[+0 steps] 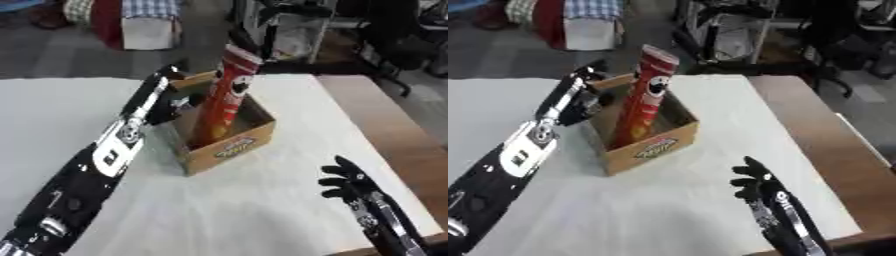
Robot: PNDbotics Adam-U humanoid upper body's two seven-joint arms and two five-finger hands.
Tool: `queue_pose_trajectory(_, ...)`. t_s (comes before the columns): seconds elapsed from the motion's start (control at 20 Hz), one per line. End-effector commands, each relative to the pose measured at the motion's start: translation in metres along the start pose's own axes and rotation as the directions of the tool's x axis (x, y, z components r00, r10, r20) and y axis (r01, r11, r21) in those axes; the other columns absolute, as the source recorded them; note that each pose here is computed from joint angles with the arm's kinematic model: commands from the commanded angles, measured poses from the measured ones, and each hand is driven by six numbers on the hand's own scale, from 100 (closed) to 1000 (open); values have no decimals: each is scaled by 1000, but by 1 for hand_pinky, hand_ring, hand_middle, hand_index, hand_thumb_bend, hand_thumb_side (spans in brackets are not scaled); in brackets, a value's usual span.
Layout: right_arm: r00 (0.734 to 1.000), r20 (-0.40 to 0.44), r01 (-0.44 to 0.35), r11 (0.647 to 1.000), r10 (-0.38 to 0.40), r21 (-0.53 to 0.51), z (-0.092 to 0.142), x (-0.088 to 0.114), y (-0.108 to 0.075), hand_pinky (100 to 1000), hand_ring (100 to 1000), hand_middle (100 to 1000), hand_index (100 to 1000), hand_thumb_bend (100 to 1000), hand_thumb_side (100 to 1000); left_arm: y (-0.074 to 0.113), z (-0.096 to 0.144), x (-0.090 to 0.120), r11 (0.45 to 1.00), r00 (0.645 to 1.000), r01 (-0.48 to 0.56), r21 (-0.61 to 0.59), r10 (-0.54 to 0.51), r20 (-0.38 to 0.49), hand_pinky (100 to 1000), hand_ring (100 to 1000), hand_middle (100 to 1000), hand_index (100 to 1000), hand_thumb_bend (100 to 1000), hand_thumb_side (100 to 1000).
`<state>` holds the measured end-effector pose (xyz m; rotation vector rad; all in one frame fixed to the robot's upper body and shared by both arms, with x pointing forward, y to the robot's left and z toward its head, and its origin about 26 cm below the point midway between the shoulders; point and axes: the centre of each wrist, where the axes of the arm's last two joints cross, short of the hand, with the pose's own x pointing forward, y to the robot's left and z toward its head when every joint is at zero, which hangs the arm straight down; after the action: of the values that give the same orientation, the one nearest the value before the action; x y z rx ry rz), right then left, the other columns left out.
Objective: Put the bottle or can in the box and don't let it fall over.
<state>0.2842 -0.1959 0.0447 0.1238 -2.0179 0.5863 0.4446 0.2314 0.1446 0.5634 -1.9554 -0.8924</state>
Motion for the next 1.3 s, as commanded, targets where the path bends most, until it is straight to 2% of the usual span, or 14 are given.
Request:
queue_pose_trajectory(0.05,1000,7,-21,999,21,-25,0,2,-8,700,777,822,981,100,852,29,2,4,997,1000,3,75,-5,27,670,833,819,1000,847,896)
queue_pose_trajectory(0.2,999,-2,-39,997,39,-61,2,2,-14,700,778,822,981,100,854,58,26,-11,982,1000,-6,186,3,20,638,817,792,987,693,890)
queue_pose_trajectory(0.25,999,-2,-45,997,45,-67,1,2,-15,700,778,822,981,100,854,64,33,-14,974,1000,-18,224,17,8,638,817,792,987,693,890)
queue_pose_trajectory(0.3,999,0,-50,996,50,-72,1,3,-17,701,778,822,981,100,852,67,40,-15,964,999,-39,262,41,-3,622,808,783,981,626,915)
queue_pose_trajectory(0.35,998,2,-55,995,55,-78,0,3,-18,701,778,823,981,100,850,67,47,-16,952,997,-65,300,74,-16,614,804,778,981,601,933)
queue_pose_trajectory(0.5,998,5,-60,994,61,-92,-1,4,-19,701,778,822,981,100,852,61,66,-23,905,980,-141,401,186,-76,598,797,767,972,584,967)
queue_pose_trajectory(0.8,998,-4,-61,994,61,-95,1,2,-19,701,779,821,980,100,848,35,105,-29,805,904,-253,537,394,-165,582,786,751,947,540,992)
queue_pose_trajectory(0.9,998,-9,-62,994,61,-92,2,1,-19,701,779,821,980,100,844,25,116,-26,799,892,-261,542,414,-181,581,785,749,944,525,985)
queue_pose_trajectory(1.3,998,-23,-54,995,52,-85,6,-2,-17,701,779,821,980,100,839,12,167,-15,801,880,-253,542,423,-214,577,782,743,932,481,985)
